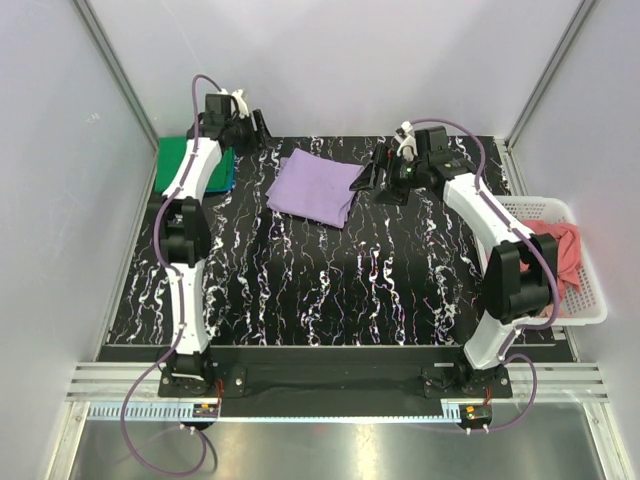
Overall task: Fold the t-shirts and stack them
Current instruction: Neatly place the folded tshirt to the corner
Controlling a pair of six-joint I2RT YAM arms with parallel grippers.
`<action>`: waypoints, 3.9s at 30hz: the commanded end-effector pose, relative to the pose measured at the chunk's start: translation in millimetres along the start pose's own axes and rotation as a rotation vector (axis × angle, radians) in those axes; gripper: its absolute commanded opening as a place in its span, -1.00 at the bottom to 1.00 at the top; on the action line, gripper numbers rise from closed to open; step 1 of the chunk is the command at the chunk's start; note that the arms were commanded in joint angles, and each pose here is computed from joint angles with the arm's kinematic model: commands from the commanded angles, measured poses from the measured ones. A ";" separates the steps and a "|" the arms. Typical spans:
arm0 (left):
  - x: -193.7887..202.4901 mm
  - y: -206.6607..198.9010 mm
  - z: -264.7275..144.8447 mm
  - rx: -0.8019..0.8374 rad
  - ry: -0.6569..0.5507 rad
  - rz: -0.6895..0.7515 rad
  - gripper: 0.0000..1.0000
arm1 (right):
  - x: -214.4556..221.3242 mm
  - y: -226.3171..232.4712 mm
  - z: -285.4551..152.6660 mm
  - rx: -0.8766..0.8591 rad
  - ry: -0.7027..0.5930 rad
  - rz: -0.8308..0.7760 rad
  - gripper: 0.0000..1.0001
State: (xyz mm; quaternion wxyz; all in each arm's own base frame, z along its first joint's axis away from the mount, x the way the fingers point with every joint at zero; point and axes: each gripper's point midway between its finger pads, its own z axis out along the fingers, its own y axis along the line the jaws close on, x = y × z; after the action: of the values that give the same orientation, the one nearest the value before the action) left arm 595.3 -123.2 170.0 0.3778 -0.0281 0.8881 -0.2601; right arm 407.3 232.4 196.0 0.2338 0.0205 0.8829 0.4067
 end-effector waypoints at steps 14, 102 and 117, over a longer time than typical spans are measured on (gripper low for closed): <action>94.5 35.1 85.9 -0.070 0.174 -0.014 0.35 | 10.4 20.9 -15.5 -0.071 0.064 -0.079 0.99; -109.9 257.2 -126.3 -0.700 -0.424 -0.095 0.76 | -14.2 35.2 -27.8 -0.053 -0.010 -0.181 0.99; -8.0 -49.9 -160.2 -0.237 -0.213 0.092 0.98 | -40.2 47.5 -68.4 0.063 -0.160 -0.029 0.99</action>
State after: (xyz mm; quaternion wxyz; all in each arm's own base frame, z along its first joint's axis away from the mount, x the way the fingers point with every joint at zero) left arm 521.5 -20.8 258.2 0.4644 -0.1318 0.8739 -0.0579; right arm 409.9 214.0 234.9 0.2700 0.0321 0.8909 0.3638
